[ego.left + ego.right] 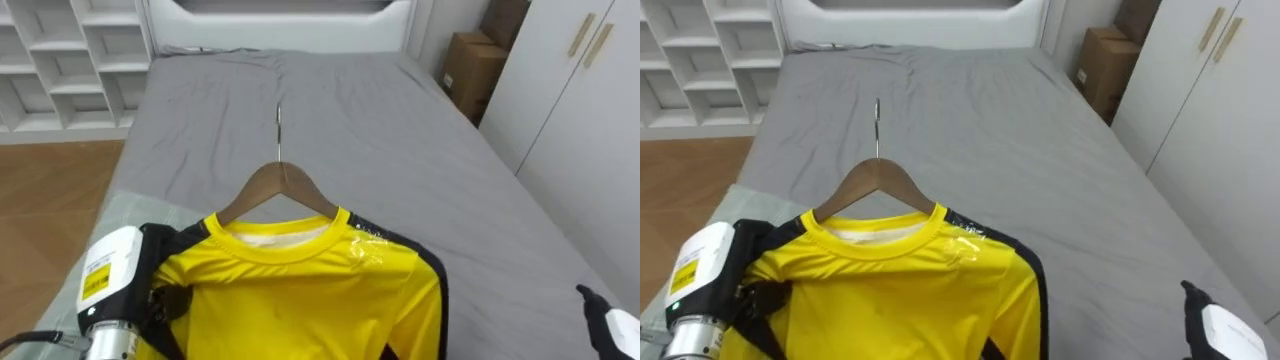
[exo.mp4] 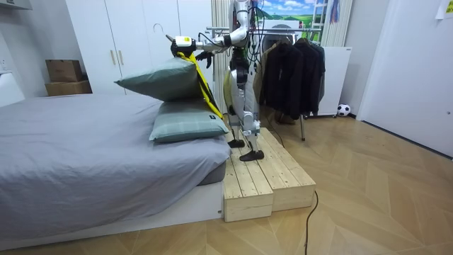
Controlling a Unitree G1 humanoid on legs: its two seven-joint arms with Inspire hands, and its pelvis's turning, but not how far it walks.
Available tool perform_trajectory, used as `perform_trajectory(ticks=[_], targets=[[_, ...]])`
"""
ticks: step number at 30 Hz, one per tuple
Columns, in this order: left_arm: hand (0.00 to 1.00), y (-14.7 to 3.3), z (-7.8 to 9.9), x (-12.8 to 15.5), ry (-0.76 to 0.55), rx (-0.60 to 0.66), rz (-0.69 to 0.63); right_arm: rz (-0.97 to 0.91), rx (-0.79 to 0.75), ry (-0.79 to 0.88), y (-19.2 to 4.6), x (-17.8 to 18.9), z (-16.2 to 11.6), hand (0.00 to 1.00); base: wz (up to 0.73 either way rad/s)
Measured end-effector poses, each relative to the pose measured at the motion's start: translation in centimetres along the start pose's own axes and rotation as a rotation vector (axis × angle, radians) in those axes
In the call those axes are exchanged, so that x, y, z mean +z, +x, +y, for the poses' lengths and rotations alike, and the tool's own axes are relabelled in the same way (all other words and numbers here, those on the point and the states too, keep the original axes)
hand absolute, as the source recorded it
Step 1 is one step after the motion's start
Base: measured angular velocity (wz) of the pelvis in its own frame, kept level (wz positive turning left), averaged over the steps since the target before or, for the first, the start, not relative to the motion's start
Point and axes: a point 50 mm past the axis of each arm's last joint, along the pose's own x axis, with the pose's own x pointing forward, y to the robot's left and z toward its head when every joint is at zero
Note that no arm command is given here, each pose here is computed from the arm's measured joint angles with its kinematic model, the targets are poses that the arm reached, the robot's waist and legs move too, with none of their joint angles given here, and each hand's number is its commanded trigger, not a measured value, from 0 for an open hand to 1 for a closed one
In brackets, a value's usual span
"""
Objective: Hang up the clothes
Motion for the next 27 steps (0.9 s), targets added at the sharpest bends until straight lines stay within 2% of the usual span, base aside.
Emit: perform_trajectory(ticks=[4, 11, 18, 27], targets=[[1.00, -0.3, -0.2, -0.3, 0.011, -0.025, 0.018, -0.076, -0.057, -0.075, 0.1, 1.3, -1.2, 0.00, -0.01], [1.00, -0.4, -0.3, -0.2, 0.006, -0.039, 0.019, -0.165, -0.159, -0.114, 0.2, 3.6, -3.5, 0.00, 0.03], [1.00, -0.4, -0.5, 0.4, 0.000, -0.045, 0.006, -0.174, -0.171, -0.150, 0.2, 4.1, -4.1, 0.00, 0.00], [1.00, -0.3, -0.2, 1.1, -0.008, -0.028, -0.016, -0.271, -0.200, -0.166, -0.3, 6.7, -5.5, 0.00, 0.00]])
